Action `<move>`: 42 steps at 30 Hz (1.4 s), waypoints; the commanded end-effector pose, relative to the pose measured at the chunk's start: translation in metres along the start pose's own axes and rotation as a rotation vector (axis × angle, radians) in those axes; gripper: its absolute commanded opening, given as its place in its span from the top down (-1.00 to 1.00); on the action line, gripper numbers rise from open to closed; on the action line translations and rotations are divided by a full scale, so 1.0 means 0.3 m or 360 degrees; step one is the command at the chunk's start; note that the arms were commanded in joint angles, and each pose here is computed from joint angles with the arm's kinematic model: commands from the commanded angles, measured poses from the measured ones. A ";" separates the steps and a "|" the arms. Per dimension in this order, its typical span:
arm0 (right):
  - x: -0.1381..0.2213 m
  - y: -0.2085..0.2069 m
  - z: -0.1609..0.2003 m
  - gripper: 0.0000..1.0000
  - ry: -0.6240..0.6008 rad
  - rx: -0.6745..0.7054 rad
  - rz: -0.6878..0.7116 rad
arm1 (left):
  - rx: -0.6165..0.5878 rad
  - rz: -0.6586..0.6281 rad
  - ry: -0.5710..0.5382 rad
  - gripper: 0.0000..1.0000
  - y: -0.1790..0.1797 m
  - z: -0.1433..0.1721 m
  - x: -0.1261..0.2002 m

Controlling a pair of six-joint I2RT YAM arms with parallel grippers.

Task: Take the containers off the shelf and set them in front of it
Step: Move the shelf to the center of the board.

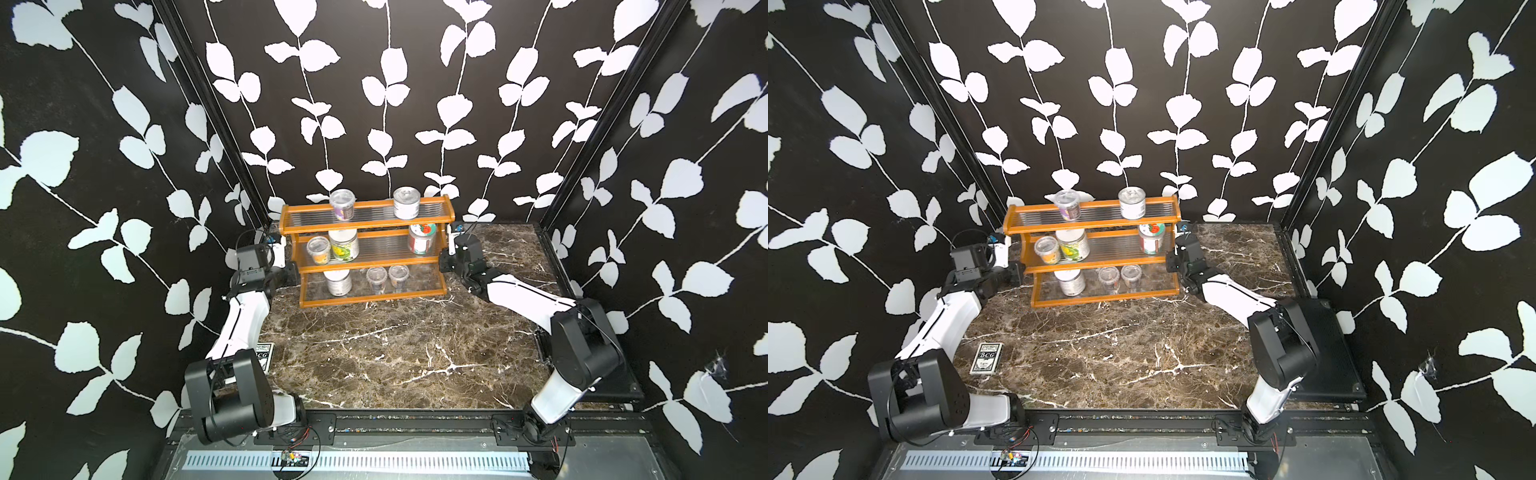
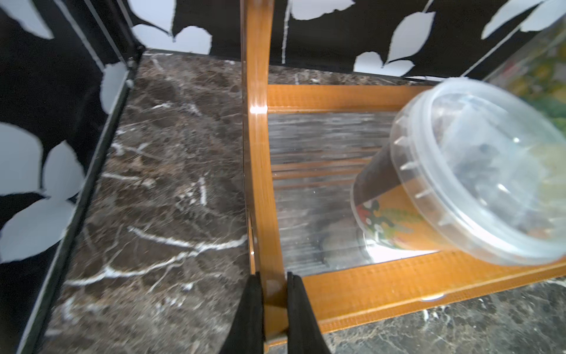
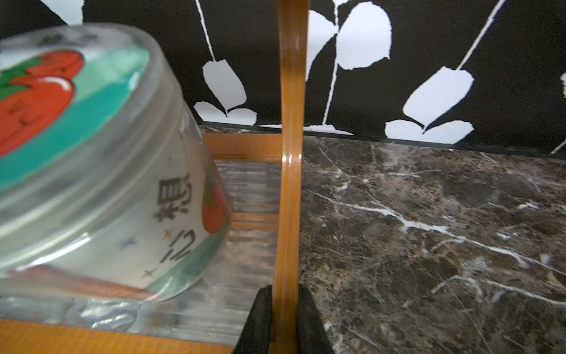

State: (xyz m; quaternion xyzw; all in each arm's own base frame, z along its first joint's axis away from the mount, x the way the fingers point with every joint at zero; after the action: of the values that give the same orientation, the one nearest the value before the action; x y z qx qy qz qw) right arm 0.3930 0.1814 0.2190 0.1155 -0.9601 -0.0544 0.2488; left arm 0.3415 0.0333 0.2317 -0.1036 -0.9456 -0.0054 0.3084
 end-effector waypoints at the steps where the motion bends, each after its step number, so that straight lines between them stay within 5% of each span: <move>1: 0.082 -0.061 -0.028 0.91 -0.0085 0.0121 0.0034 | -0.0092 0.0155 -0.0123 0.87 -0.075 -0.080 -0.038; 17: 0.235 -0.336 0.015 0.86 -0.0062 0.0056 0.0246 | -0.0181 0.0351 -0.0083 0.87 -0.300 -0.098 -0.193; 42: 0.109 -0.417 -0.050 0.81 -0.0061 -0.0006 0.0089 | -0.0154 0.0306 -0.0076 0.88 -0.325 -0.068 -0.141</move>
State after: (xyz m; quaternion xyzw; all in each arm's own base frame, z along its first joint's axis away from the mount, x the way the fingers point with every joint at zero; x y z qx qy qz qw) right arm 0.3892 0.0527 0.2174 0.0627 -0.9637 -0.0717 0.2494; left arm 0.3777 -0.0780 0.2276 -0.2069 -0.9405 -0.0066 0.2694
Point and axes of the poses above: each gripper's point midway between its finger pads, its own x axis back along the fingers, its own y axis along the line the jaws close on, z = x × y, the point moved 8 cm from there along x, back along the fingers, and after that the axes turned 6 degrees about -x, right-handed, at the moved point
